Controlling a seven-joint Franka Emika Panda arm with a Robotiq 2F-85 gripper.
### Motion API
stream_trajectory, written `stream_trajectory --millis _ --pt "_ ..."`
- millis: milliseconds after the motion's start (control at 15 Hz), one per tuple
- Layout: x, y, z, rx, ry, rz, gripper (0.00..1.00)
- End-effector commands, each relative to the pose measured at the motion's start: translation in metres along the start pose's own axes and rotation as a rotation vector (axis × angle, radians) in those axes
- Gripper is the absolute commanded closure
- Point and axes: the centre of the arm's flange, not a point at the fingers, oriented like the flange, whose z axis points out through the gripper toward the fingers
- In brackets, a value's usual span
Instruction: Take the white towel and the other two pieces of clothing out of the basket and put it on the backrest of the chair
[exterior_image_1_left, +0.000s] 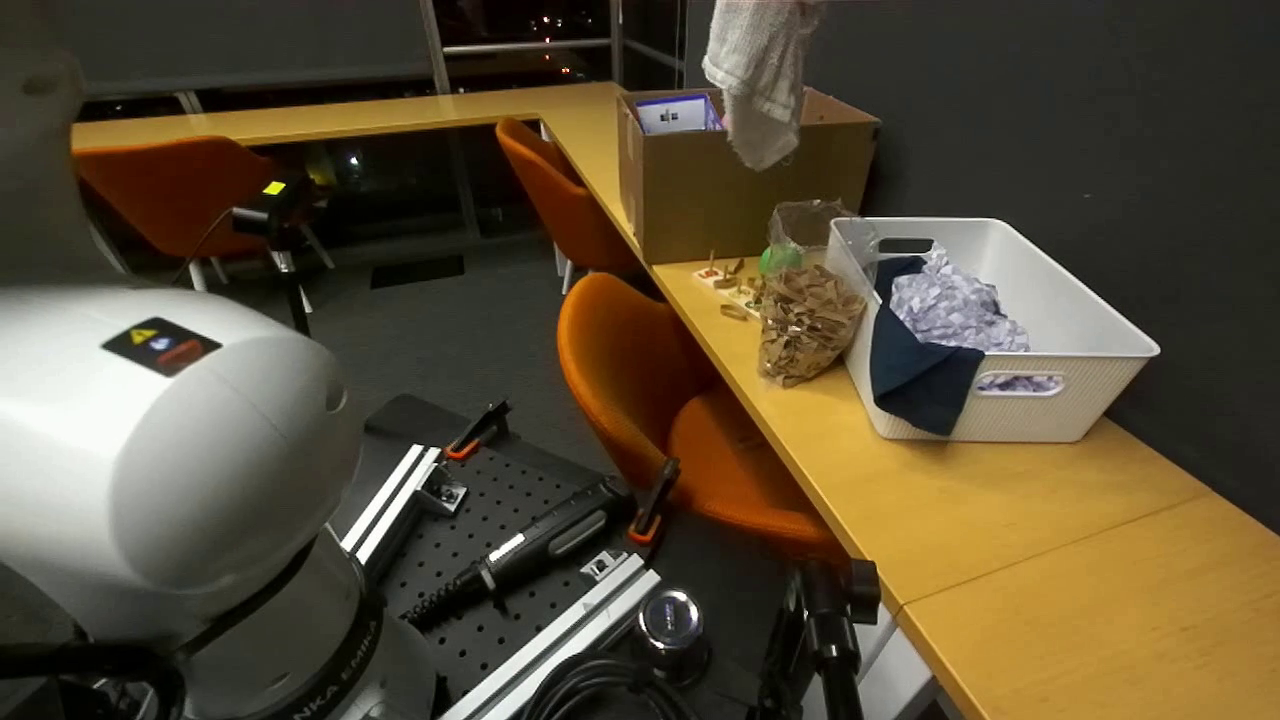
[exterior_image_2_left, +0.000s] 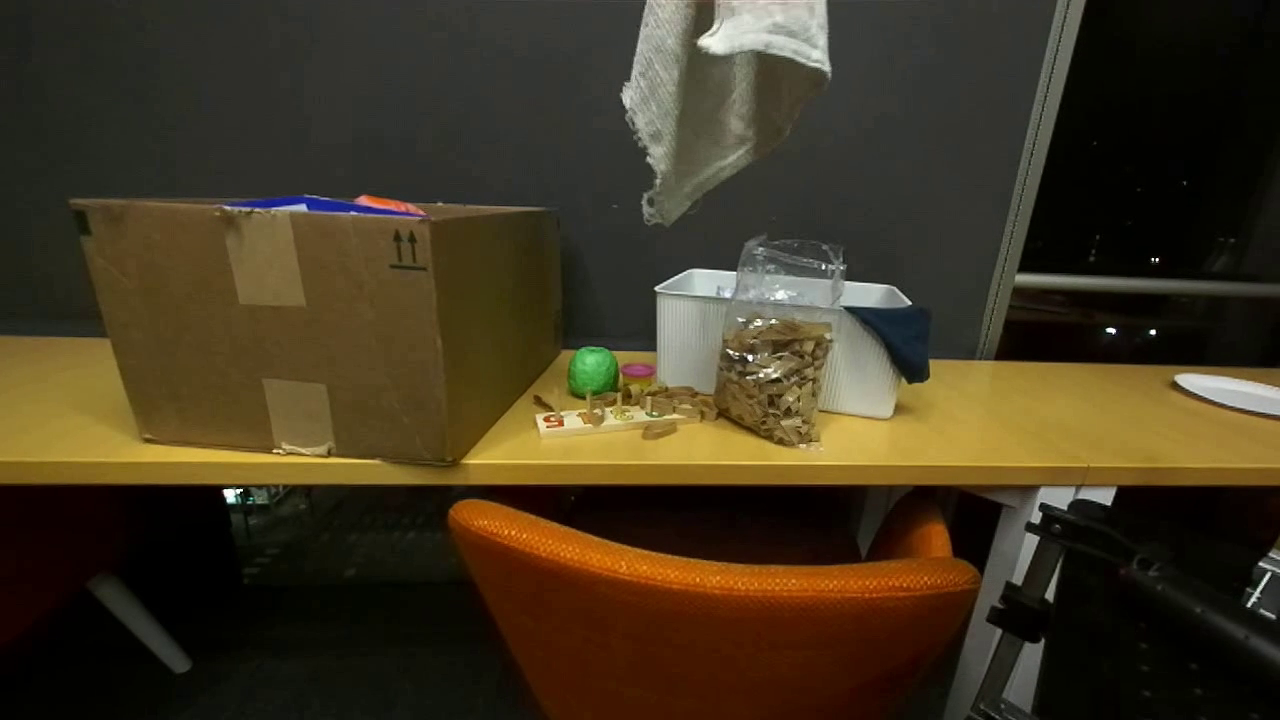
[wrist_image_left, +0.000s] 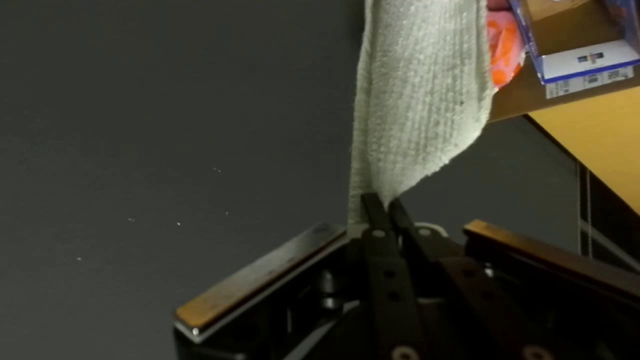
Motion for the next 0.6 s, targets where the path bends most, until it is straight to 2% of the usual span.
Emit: stream_trajectory --millis 0,200,400,533 --pt "-0.016 -0.049 -0.014 0.007 -0.017 -0.041 0.99" --pt "-0.036 -0.064 0.023 0.011 -0.092 -0.052 0.99" --pt "-0.067 -0.058 0.079 -0.011 -0.211 -0.058 0.99" --pt "-0.1 -0.056 0.119 -0.024 -0.306 -0.079 0.99"
